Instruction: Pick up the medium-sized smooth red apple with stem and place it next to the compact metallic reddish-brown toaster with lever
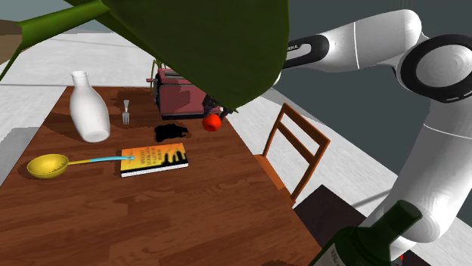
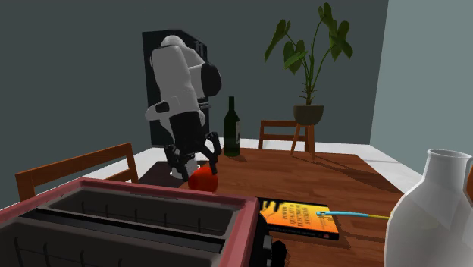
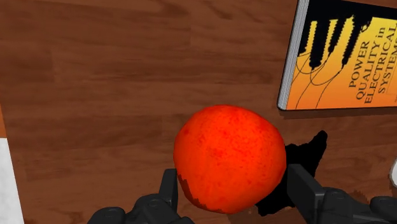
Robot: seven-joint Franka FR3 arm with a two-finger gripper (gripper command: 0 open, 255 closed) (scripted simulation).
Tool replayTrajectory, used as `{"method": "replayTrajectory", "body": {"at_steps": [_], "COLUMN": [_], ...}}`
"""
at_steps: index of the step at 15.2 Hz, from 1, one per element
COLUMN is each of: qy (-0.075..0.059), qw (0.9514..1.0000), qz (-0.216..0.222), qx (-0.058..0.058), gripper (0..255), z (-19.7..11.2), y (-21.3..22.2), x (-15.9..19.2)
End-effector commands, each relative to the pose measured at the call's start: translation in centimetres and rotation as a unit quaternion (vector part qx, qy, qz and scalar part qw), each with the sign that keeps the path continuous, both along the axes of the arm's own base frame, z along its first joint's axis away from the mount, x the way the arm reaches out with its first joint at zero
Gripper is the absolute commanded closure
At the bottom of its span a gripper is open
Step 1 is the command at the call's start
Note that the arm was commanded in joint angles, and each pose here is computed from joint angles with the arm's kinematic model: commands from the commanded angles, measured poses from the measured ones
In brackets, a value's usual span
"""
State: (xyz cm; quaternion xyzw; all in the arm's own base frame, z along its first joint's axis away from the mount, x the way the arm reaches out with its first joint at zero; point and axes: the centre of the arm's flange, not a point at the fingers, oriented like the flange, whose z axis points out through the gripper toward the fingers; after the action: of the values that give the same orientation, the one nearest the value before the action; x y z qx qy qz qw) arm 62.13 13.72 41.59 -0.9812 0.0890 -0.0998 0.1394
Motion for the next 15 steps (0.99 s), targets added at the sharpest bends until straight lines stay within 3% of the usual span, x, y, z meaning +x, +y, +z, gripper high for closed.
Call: {"method": "replayTrajectory", "body": {"at_steps": [1, 15], "qy": [0.000, 0.000], "qw": [1.0000, 1.0000], "qz": [0.000, 0.000], "qx": [0.000, 0.000], "gripper": [255, 255], "z": [-1.0, -8.1], "y": [0.0, 0.0], "x": [0.0, 0.0]}}
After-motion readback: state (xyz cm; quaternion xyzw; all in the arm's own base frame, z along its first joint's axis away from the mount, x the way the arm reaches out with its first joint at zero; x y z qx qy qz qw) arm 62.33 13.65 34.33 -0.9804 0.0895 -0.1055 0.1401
